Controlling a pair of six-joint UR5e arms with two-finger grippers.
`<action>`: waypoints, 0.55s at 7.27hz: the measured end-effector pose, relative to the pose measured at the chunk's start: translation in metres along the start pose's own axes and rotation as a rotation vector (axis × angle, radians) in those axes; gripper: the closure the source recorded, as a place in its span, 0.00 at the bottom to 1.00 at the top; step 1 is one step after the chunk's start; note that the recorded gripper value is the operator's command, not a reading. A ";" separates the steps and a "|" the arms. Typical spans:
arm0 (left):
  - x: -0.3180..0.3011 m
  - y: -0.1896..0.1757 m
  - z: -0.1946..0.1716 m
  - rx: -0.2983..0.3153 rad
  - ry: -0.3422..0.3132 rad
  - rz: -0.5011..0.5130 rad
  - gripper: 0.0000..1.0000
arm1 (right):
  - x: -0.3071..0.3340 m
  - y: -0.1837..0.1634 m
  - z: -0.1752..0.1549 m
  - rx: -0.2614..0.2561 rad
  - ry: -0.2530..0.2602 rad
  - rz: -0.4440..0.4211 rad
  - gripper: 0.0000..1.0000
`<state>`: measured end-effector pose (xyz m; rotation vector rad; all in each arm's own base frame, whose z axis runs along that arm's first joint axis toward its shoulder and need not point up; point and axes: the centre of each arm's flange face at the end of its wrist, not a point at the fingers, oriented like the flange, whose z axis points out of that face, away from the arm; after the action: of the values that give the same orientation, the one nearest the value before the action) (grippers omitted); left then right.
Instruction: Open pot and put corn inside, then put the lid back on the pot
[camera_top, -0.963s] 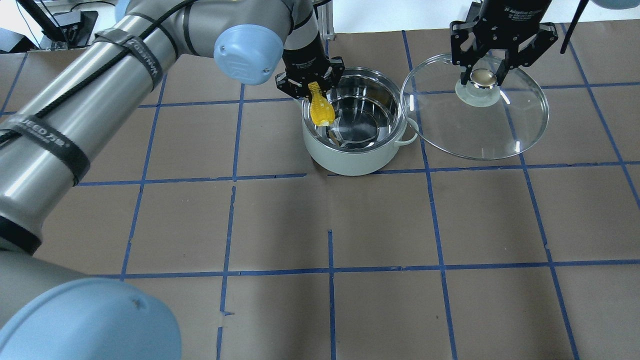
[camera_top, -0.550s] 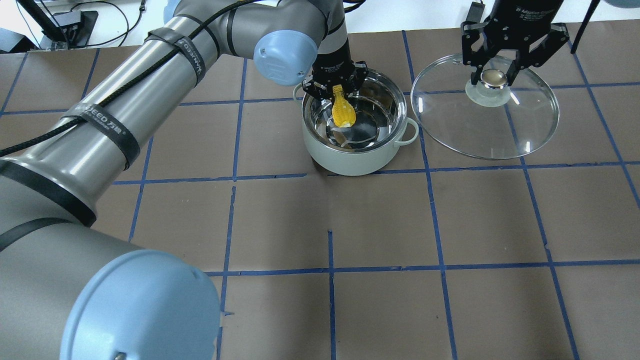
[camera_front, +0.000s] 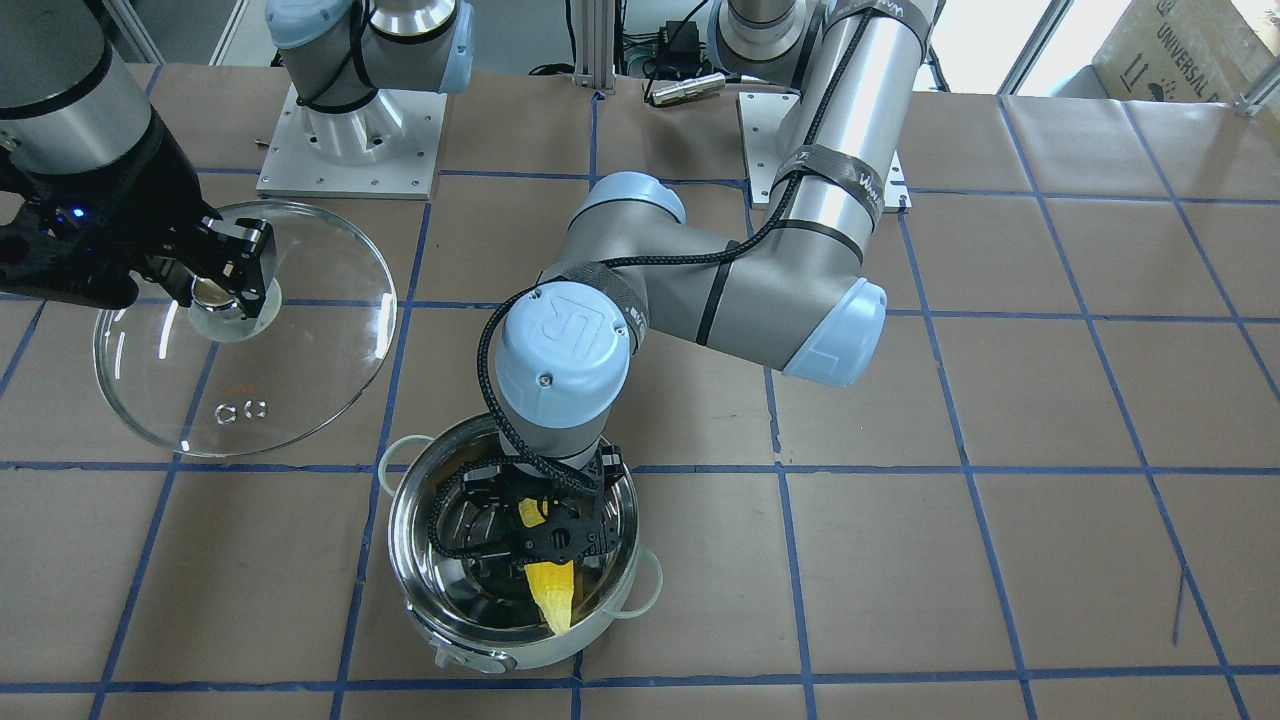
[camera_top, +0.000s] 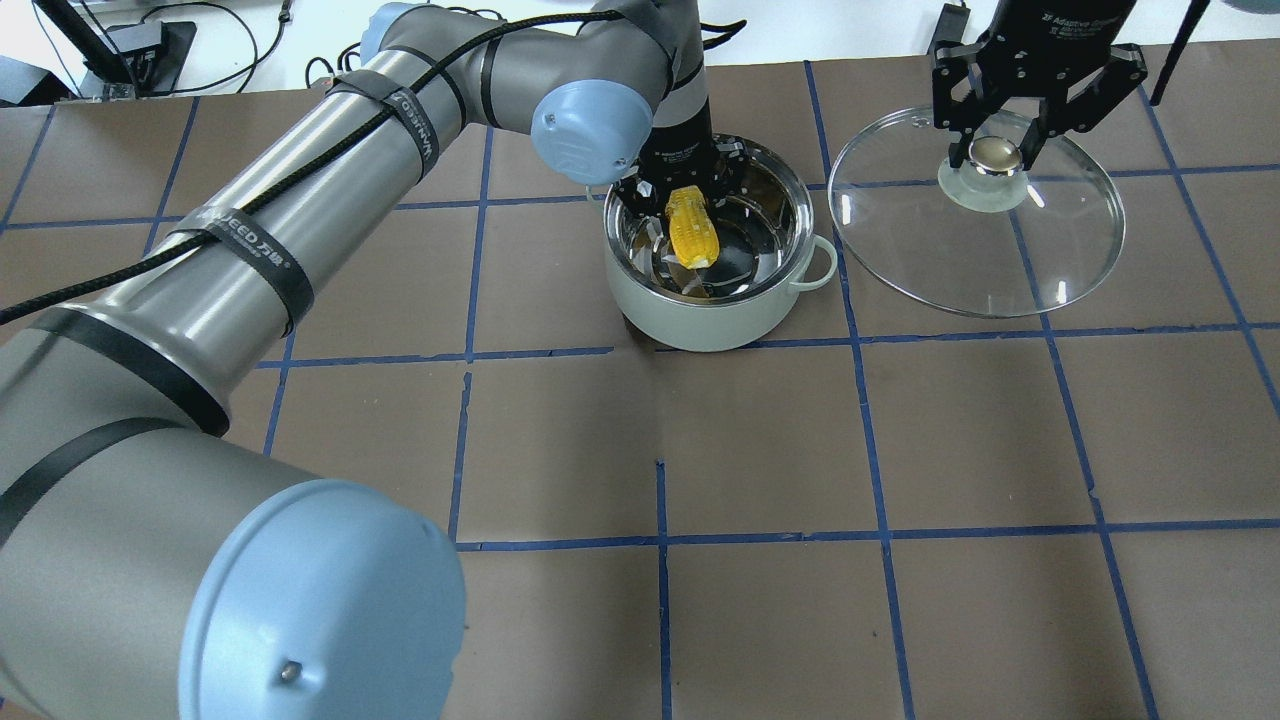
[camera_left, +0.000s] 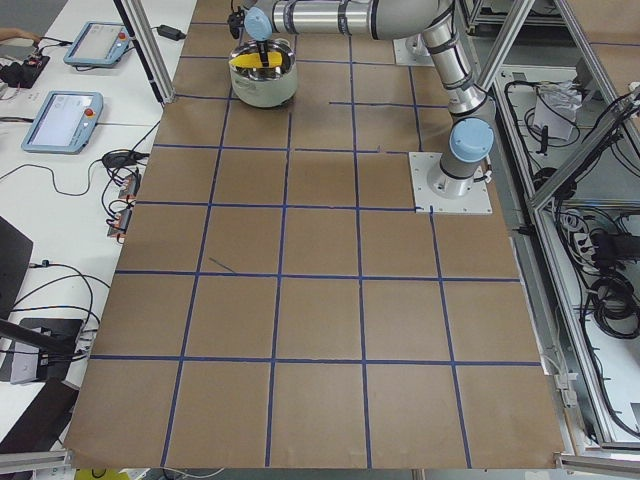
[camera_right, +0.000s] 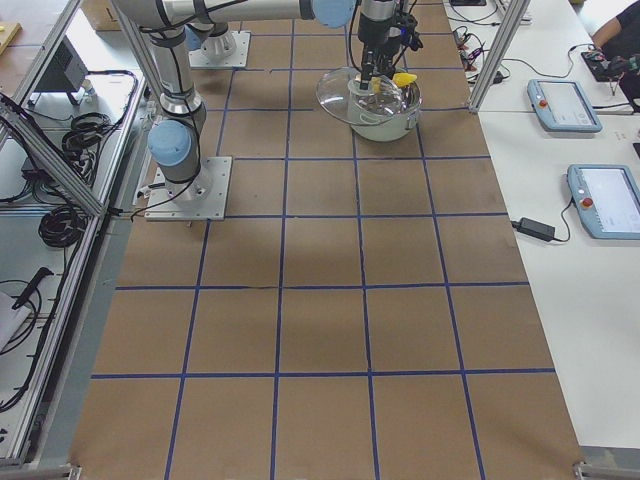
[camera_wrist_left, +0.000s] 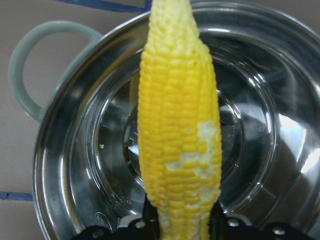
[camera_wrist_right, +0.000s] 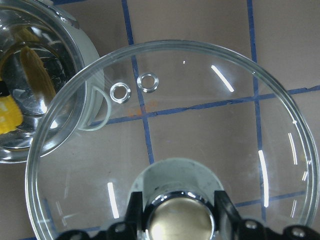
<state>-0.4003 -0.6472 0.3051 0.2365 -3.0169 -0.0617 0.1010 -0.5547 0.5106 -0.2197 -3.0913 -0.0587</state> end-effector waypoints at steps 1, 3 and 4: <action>0.000 0.000 -0.004 0.005 0.003 0.003 0.00 | 0.000 0.000 0.000 -0.001 0.000 0.000 0.57; -0.013 -0.001 -0.032 0.024 0.010 0.060 0.00 | -0.001 0.001 -0.001 0.000 -0.003 -0.001 0.58; -0.038 -0.006 -0.059 0.027 0.009 0.087 0.00 | -0.007 0.002 -0.003 0.007 -0.007 -0.006 0.58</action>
<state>-0.3546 -0.6491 0.3593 0.1070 -3.0159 -0.0121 0.1082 -0.5540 0.5128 -0.2106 -3.0987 -0.0476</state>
